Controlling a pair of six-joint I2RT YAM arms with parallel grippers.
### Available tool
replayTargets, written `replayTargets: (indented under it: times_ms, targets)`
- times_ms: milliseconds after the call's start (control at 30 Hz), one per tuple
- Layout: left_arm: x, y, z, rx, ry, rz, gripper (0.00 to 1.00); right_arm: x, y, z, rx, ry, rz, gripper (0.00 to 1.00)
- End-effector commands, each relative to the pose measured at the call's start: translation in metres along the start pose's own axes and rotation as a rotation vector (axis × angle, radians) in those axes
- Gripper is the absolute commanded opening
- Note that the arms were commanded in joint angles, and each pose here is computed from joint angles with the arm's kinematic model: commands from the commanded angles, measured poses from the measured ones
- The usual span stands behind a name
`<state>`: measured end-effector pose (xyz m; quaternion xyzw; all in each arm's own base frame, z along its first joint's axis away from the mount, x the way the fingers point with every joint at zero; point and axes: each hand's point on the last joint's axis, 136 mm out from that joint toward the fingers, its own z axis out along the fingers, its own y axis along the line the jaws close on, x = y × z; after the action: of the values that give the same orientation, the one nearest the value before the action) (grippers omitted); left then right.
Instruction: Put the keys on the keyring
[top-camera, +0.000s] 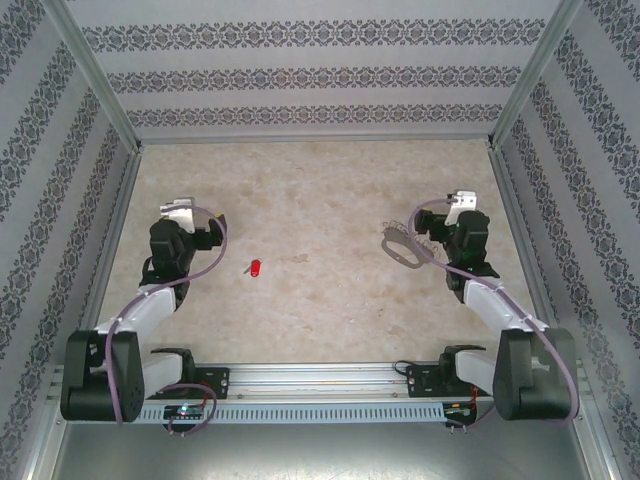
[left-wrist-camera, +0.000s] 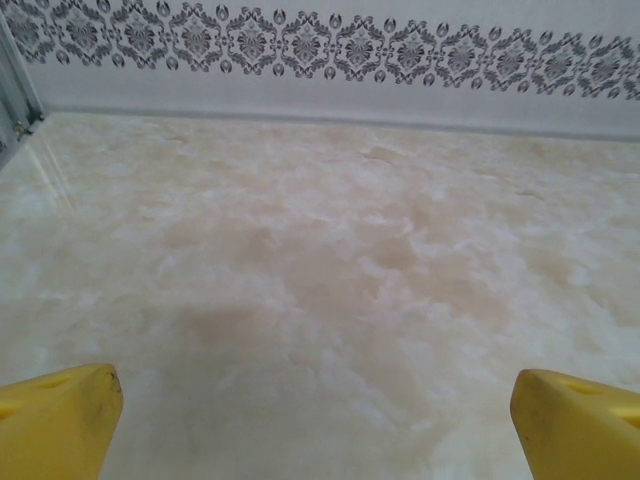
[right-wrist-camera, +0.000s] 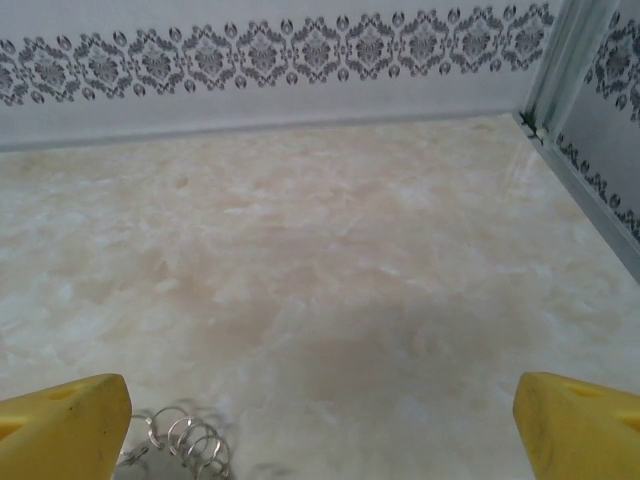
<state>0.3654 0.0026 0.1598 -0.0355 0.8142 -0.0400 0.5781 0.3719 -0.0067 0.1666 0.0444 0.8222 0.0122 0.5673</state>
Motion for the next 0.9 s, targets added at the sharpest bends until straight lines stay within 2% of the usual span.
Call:
replayTargets:
  times_ms: [0,200,367,500,600,733,867]
  targets:
    - [0.01,-0.013,-0.013,0.027,0.145,-0.135,1.0,0.014,0.004,-0.015,0.027,0.164,0.041,0.98]
    - [-0.007,-0.043,-0.033,0.086,0.234,-0.251,1.0,0.001,0.041,-0.041,-0.009,0.278,0.025,0.98]
    - [-0.006,-0.07,-0.041,0.111,0.382,-0.3,1.0,0.009,0.063,-0.056,-0.034,0.426,0.063,0.98]
    - [0.011,-0.115,-0.047,0.169,0.538,-0.255,1.0,0.034,0.083,-0.067,-0.089,0.535,0.112,0.98]
    - [0.033,-0.135,-0.053,0.145,0.664,-0.237,1.0,0.056,0.095,-0.075,-0.134,0.624,0.15,0.98]
    - [0.065,-0.137,-0.061,0.054,0.837,-0.213,1.0,0.073,0.113,-0.087,-0.197,0.696,0.156,0.98]
    - [0.076,-0.143,-0.059,0.069,0.902,-0.201,1.0,0.079,0.11,-0.094,-0.168,0.726,0.136,0.98]
